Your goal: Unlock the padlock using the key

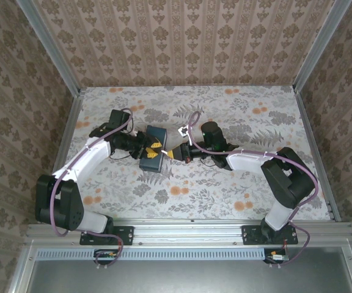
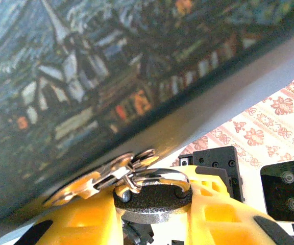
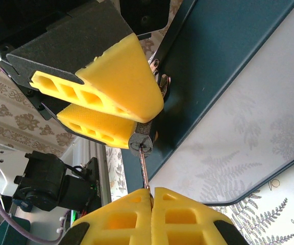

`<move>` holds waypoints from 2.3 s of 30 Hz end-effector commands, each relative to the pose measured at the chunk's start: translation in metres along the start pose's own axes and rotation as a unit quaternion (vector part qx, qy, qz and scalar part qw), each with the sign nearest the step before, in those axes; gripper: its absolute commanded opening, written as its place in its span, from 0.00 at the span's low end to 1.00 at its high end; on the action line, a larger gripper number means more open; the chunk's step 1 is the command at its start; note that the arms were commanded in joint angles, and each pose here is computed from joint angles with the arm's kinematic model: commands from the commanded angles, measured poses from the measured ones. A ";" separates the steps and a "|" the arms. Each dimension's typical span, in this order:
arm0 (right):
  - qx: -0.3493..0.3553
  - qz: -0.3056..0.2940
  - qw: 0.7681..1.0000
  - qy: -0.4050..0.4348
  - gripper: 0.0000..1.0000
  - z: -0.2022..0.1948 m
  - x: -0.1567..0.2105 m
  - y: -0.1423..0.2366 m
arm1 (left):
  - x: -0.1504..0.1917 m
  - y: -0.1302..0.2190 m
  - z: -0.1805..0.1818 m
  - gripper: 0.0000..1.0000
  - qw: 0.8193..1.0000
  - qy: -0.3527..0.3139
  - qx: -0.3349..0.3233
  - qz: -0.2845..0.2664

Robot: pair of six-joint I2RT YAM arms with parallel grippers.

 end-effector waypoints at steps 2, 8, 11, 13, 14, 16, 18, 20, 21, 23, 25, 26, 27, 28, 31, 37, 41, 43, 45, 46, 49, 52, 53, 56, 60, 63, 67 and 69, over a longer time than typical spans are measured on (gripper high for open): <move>-0.014 -0.012 1.000 0.015 0.00 0.007 -0.012 -0.003 | 0.005 0.003 -0.002 0.07 1.000 -0.008 0.009 0.003; -0.016 -0.015 1.000 0.016 0.00 0.007 -0.016 -0.006 | 0.007 0.003 -0.003 0.07 1.000 -0.010 0.010 0.004; -0.012 -0.014 1.000 0.012 0.00 0.004 -0.016 -0.007 | 0.007 0.003 -0.004 0.07 1.000 -0.012 0.011 0.004; -0.013 -0.018 1.000 0.012 0.00 0.004 -0.016 -0.007 | 0.008 0.003 -0.005 0.06 1.000 -0.013 0.011 0.004; -0.013 -0.018 1.000 0.010 0.00 0.004 -0.017 -0.007 | 0.008 0.003 -0.005 0.06 1.000 -0.014 0.010 0.005; -0.012 -0.018 1.000 0.009 0.00 0.003 -0.018 -0.008 | 0.008 0.003 -0.005 0.06 1.000 -0.016 0.010 0.005; -0.016 -0.021 1.000 0.010 0.00 0.004 -0.019 -0.009 | 0.009 0.003 -0.005 0.06 1.000 -0.016 0.009 0.005; -0.021 -0.023 0.999 0.013 0.00 0.006 -0.022 -0.009 | 0.010 0.002 -0.004 0.06 1.000 -0.016 0.008 0.006; -0.023 -0.024 0.999 0.013 0.00 0.007 -0.023 -0.008 | 0.010 0.001 -0.005 0.06 1.000 -0.016 0.008 0.007; -0.026 -0.028 0.999 0.016 0.00 0.009 -0.025 -0.008 | 0.011 0.000 -0.005 0.06 1.000 -0.019 0.009 0.010; -0.029 -0.030 0.999 0.018 0.00 0.011 -0.027 -0.008 | 0.012 -0.001 -0.006 0.06 1.000 -0.020 0.008 0.012; -0.029 -0.029 0.999 0.017 0.00 0.011 -0.027 -0.008 | 0.012 -0.001 -0.005 0.06 1.000 -0.020 0.007 0.011; -0.033 -0.031 0.999 0.018 0.00 0.012 -0.029 -0.008 | 0.013 -0.001 -0.007 0.06 1.000 -0.022 0.009 0.012; -0.034 -0.034 0.999 0.016 0.00 0.013 -0.030 -0.008 | 0.013 -0.001 -0.008 0.06 1.000 -0.024 0.010 0.013; -0.050 -0.045 0.998 0.010 0.00 0.018 -0.039 -0.009 | 0.015 -0.001 -0.011 0.06 0.999 -0.038 0.010 0.016; -0.074 -0.048 0.996 -0.007 0.00 0.022 -0.045 -0.012 | 0.016 0.003 -0.018 0.06 0.998 -0.059 0.021 0.025; -0.081 -0.047 0.995 -0.019 0.00 0.020 -0.048 -0.013 | 0.018 0.007 -0.018 0.06 0.997 -0.069 0.017 0.041; -0.090 -0.048 0.995 -0.012 0.00 0.024 -0.050 -0.014 | 0.018 0.009 -0.018 0.07 0.997 -0.070 0.014 0.042; -0.094 -0.050 0.994 0.002 0.00 0.030 -0.053 -0.015 | 0.017 0.009 -0.018 0.07 0.997 -0.066 0.016 0.044; -0.091 -0.049 0.995 0.009 0.00 0.032 -0.055 -0.015 | 0.017 0.009 -0.017 0.07 0.997 -0.063 0.014 0.044; -0.056 -0.031 0.997 0.037 0.00 0.034 -0.051 -0.014 | 0.012 0.011 -0.013 0.07 0.998 -0.049 0.012 0.039; -0.023 -0.010 0.998 0.053 0.00 0.031 -0.042 -0.010 | 0.009 0.013 -0.010 0.06 0.998 -0.042 0.011 0.038; -0.014 -0.006 0.998 0.056 0.00 0.030 -0.040 -0.008 | 0.009 0.014 -0.010 0.07 0.998 -0.042 0.010 0.039; -0.005 -0.004 0.998 0.061 0.00 0.029 -0.038 -0.005 | 0.010 0.012 -0.010 0.07 0.998 -0.038 0.010 0.043; -0.012 -0.007 0.998 0.054 0.00 0.026 -0.038 -0.011 | 0.012 0.011 -0.013 0.07 0.998 -0.039 0.012 0.044; -0.021 -0.010 0.999 0.045 0.00 0.025 -0.037 -0.014 | 0.010 0.012 -0.011 0.07 0.999 -0.031 0.013 0.040; -0.013 0.001 0.999 0.031 0.00 0.019 -0.024 -0.011 | 0.004 0.016 -0.008 0.07 0.999 -0.021 0.020 0.029; -0.009 0.007 1.000 0.022 0.00 0.016 -0.016 -0.009 | 0.003 0.016 -0.008 0.07 0.999 -0.018 0.023 0.029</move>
Point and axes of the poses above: each hand's point on the last joint's axis, 136 mm out from that joint toward the fingers, its own y axis back along the fingers, its own z axis along the line the jaws close on, x = y × z, the point moved 2 cm from there along y, back along the fingers, and after that the axes turned 3 degrees about y, right-handed, at the moved point
